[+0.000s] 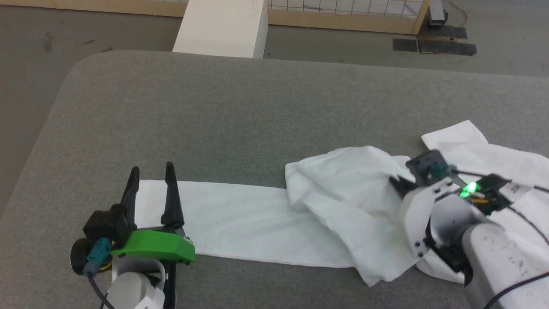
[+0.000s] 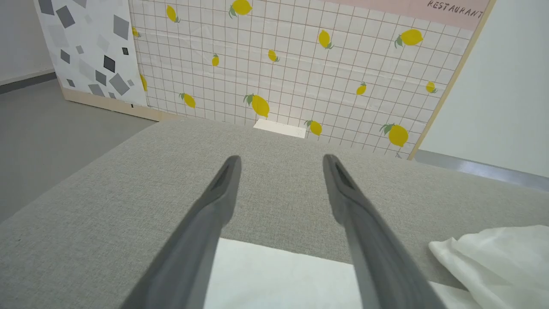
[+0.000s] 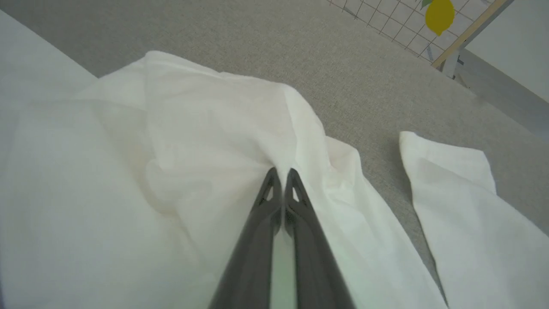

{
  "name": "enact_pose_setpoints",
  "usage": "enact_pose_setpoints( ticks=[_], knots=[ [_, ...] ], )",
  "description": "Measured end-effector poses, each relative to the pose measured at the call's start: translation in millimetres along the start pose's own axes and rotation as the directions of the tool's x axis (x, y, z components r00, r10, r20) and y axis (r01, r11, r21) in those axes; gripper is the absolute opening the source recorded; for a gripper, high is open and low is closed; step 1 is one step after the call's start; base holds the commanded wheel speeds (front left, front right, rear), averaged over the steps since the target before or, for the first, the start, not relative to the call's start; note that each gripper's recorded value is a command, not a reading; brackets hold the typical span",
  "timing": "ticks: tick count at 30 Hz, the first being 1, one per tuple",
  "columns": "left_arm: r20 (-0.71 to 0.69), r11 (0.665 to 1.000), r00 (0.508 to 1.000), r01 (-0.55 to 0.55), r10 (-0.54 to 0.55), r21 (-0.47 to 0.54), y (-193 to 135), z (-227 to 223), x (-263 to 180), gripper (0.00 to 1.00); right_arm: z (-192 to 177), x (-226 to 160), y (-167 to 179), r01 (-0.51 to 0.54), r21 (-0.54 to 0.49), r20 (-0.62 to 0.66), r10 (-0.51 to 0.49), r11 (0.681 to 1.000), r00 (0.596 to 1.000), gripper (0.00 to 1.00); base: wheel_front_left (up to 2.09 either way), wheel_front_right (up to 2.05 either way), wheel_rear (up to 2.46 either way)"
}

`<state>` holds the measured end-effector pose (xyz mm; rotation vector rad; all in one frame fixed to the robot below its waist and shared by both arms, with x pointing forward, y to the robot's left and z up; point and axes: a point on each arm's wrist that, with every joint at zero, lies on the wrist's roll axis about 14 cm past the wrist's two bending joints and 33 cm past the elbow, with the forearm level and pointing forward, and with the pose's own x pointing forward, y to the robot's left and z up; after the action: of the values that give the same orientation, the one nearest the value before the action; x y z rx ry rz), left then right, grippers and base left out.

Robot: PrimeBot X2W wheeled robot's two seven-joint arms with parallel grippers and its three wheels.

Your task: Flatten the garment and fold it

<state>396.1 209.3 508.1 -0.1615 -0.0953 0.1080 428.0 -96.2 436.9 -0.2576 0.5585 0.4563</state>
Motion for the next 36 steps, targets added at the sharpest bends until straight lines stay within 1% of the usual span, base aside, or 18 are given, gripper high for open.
enact_pose_setpoints(
  ticks=[1,4,6,8,11,13,15,17,19,22,23,24,25,28,31,34,36],
  knots=[
    [-0.001,1.0,1.0,0.002,-0.002,0.0,-1,-1,1,1.0,7,2,-4,0.006,-0.006,0.01,-0.006,1.0,1.0,0.0,0.0,0.0,0.0],
    [0.004,1.0,1.0,0.01,-0.01,-0.002,-4,0,7,1.0,43,8,-20,0.019,0.028,0.087,-0.021,0.999,0.996,0.0,0.0,0.0,0.0],
    [0.007,1.0,1.0,0.016,-0.016,-0.001,-6,0,13,1.0,76,13,-45,0.063,0.043,0.154,-0.069,0.997,0.986,0.0,0.0,0.0,0.0],
    [0.008,1.0,1.0,0.024,-0.024,-0.001,-8,-1,18,1.0,101,18,-74,0.123,0.066,0.2,-0.134,0.99,0.971,0.0,0.0,0.0,0.0],
    [0.001,0.999,0.999,0.032,-0.032,-0.007,-11,-5,24,1.0,122,27,-120,0.215,0.131,0.229,-0.24,0.968,0.943,0.0,0.0,0.0,0.0],
    [-0.006,0.999,0.999,0.031,-0.032,-0.02,-12,-9,28,1.0,122,35,-147,0.28,0.151,0.207,-0.308,0.948,0.929,0.0,0.0,0.0,0.0],
    [-0.011,0.999,0.999,0.029,-0.03,-0.023,-11,-11,29,1.0,112,47,-158,0.307,0.166,0.161,-0.333,0.937,0.929,0.0,0.0,0.0,0.0],
    [-0.018,1.0,1.0,0.022,-0.022,-0.022,-9,-13,29,1.0,99,60,-157,0.307,0.172,0.113,-0.328,0.936,0.938,0.0,0.0,0.0,0.0],
    [-0.032,1.0,0.999,0.006,-0.007,-0.017,-4,-18,29,1.0,84,76,-149,0.286,0.187,0.068,-0.303,0.94,0.951,0.0,0.0,0.0,0.0],
    [-0.048,1.0,0.999,-0.006,0.006,-0.009,0,-23,27,1.0,68,91,-139,0.257,0.209,0.039,-0.271,0.944,0.962,0.0,0.0,0.0,0.0],
    [-0.053,1.0,0.999,-0.01,0.009,-0.008,2,-24,27,1.0,64,94,-134,0.245,0.222,0.039,-0.26,0.944,0.965,0.33,0.0,0.0,0.0],
    [-0.055,1.0,0.998,-0.009,0.009,-0.008,1,-25,27,1.0,61,94,-131,0.236,0.235,0.041,-0.253,0.943,0.967,0.43,0.0,0.0,0.0],
    [-0.056,1.0,0.998,-0.007,0.007,-0.008,1,-25,27,1.0,56,94,-127,0.226,0.248,0.044,-0.244,0.942,0.969,1.0,0.0,0.0,0.0],
    [-0.056,1.0,0.998,0.004,-0.004,-0.007,-2,-25,26,1.0,45,87,-118,0.2,0.298,0.08,-0.233,0.933,0.969,1.0,0.0,0.0,0.0],
    [-0.055,0.999,0.998,0.038,-0.038,-0.009,-9,-23,23,1.0,45,69,-107,0.174,0.334,0.175,-0.242,0.926,0.954,1.0,0.0,0.0,0.0],
    [-0.059,0.995,0.994,0.093,-0.094,-0.024,-24,-24,20,1.0,45,40,-97,0.158,0.353,0.278,-0.265,0.922,0.923,1.0,0.0,0.0,0.0],
    [-0.068,0.99,0.988,0.139,-0.141,-0.038,-38,-27,16,1.0,42,15,-91,0.161,0.354,0.34,-0.287,0.921,0.896,1.0,0.0,0.0,0.0]
  ],
)
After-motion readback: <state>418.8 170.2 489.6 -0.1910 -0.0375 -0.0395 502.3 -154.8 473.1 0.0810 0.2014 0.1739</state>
